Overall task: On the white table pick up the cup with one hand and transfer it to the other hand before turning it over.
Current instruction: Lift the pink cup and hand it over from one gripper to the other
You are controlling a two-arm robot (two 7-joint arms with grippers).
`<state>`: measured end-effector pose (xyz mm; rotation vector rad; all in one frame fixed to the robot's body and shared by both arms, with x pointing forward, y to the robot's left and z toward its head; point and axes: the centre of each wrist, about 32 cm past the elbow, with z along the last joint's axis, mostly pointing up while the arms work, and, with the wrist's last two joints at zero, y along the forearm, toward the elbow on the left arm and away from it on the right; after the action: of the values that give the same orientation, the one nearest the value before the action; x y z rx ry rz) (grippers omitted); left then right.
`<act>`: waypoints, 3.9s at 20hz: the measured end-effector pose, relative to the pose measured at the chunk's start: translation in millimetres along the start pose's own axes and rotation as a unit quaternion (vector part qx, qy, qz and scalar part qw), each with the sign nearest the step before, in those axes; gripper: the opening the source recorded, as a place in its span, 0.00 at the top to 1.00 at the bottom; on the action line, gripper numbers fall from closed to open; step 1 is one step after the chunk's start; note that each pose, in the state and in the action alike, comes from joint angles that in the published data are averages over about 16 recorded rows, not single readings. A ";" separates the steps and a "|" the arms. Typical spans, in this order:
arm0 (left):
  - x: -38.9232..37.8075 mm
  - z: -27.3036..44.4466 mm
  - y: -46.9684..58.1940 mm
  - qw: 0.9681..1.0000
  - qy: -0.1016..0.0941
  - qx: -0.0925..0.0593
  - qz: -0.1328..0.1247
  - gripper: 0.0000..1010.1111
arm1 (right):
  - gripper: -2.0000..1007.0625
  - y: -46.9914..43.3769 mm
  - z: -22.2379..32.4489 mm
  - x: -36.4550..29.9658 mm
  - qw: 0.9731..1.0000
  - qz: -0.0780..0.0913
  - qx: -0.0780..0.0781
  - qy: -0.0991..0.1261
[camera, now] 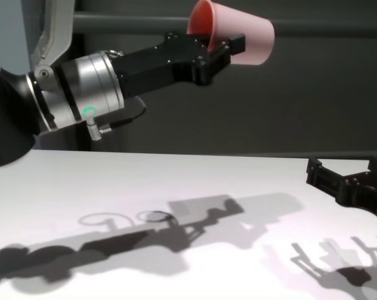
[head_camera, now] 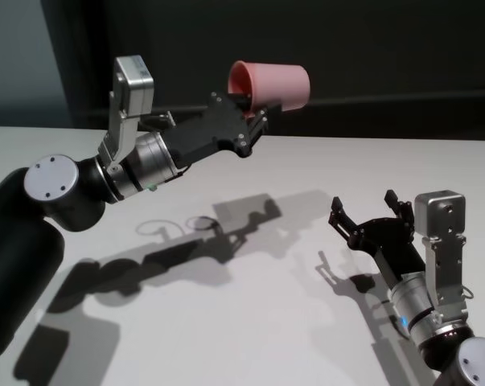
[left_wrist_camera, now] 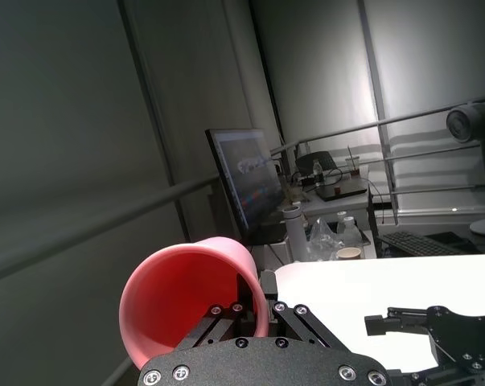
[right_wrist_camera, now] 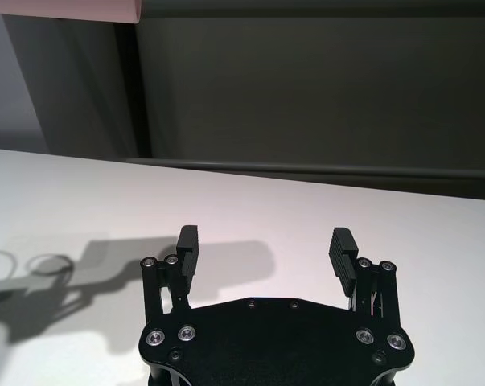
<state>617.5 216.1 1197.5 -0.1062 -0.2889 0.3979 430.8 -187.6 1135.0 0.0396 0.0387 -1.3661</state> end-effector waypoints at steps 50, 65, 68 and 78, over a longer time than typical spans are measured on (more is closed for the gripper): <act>10.5 5.6 -57.2 0.996 0.046 -0.043 -0.071 0.94 | 0.00 -2.9 3.2 3.3 1.000 0.003 0.008 0.017; 10.5 5.6 -56.8 0.996 0.045 -0.043 -0.071 0.94 | 0.00 -26.7 16.0 39.5 0.967 0.056 0.067 0.239; 10.5 5.5 -56.7 0.996 0.045 -0.043 -0.071 0.94 | 0.00 -28.8 15.5 46.3 0.948 0.075 0.080 0.298; 10.4 5.5 -56.7 0.996 0.045 -0.043 -0.071 0.94 | 0.01 -16.3 8.8 54.4 0.863 0.153 0.119 0.467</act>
<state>645.8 168.5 1214.3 -0.1869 -0.2234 0.2389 425.9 -244.5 1140.9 0.8841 0.6547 -0.9150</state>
